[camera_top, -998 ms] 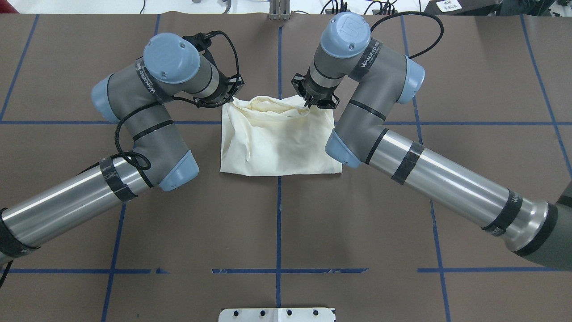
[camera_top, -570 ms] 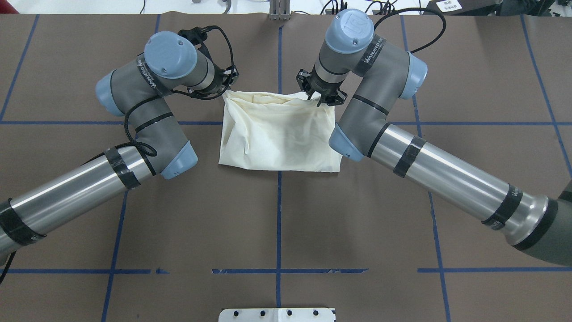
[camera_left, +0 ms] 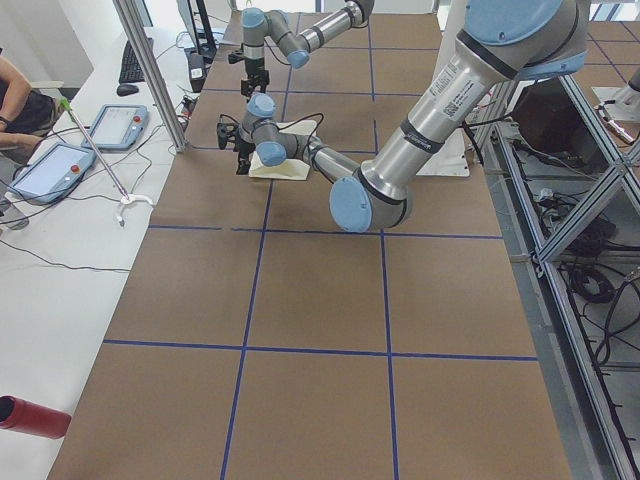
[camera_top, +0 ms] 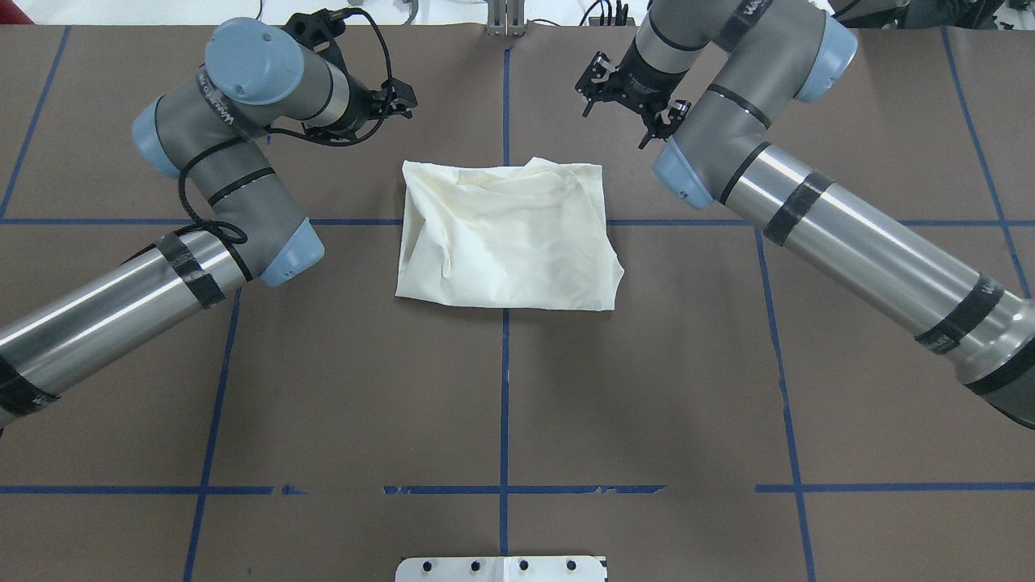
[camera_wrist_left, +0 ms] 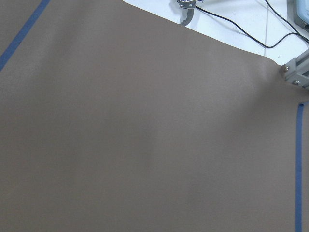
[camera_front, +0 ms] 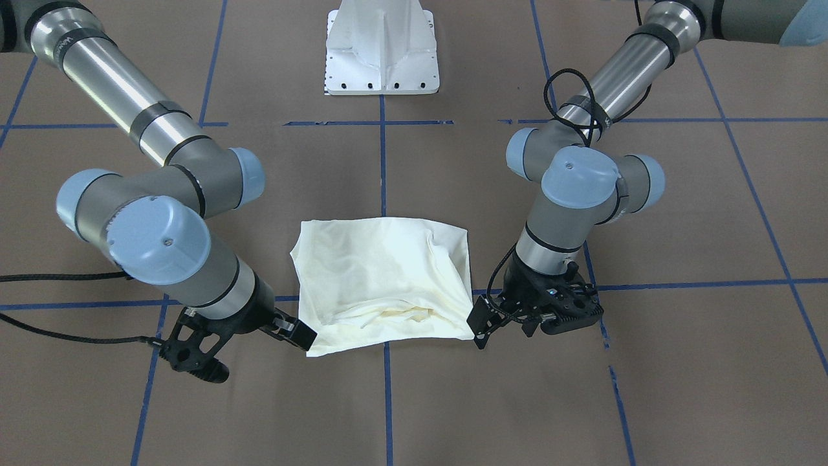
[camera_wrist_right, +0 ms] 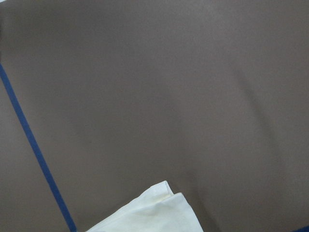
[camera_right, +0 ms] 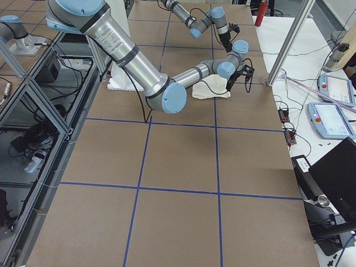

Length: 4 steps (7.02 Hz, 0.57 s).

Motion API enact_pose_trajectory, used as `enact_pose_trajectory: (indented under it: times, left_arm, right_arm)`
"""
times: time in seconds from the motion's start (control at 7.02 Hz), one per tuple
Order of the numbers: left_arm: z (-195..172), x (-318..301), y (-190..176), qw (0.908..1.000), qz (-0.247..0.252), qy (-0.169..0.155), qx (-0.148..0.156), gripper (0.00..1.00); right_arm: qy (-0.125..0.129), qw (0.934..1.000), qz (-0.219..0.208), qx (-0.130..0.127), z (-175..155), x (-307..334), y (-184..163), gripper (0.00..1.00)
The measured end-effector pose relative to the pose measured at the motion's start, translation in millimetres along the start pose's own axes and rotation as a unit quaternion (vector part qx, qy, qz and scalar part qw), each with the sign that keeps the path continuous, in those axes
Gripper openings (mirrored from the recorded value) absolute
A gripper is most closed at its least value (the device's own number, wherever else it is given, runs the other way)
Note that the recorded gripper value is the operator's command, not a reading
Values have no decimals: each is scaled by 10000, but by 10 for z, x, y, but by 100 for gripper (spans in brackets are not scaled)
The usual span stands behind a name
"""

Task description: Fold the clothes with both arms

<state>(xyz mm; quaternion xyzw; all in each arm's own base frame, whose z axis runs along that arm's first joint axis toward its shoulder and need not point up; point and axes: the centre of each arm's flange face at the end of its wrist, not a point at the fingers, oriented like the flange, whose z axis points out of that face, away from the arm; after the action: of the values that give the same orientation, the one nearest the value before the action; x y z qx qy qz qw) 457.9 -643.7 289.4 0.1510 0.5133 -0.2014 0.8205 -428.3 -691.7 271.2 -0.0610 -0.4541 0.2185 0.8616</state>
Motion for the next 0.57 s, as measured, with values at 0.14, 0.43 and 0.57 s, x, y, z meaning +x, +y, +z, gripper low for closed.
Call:
enact_pose_trajectory:
  times: [0.14,0.43,0.57]
  left_arm:
    - [-43,-107,95,9989,4,448,-147,100]
    - [-28,-93,484,9930,-287,991,-584,100]
    - [-1,-20,744,9877,-599,1206,-802,100]
  right_arm:
    - [17,9998,-216,28,-112,108,-195,100]
    - [141,9987,-493,80,-274,263,-462,100]
    - [192,9982,-559,95,-314,300,-526,100]
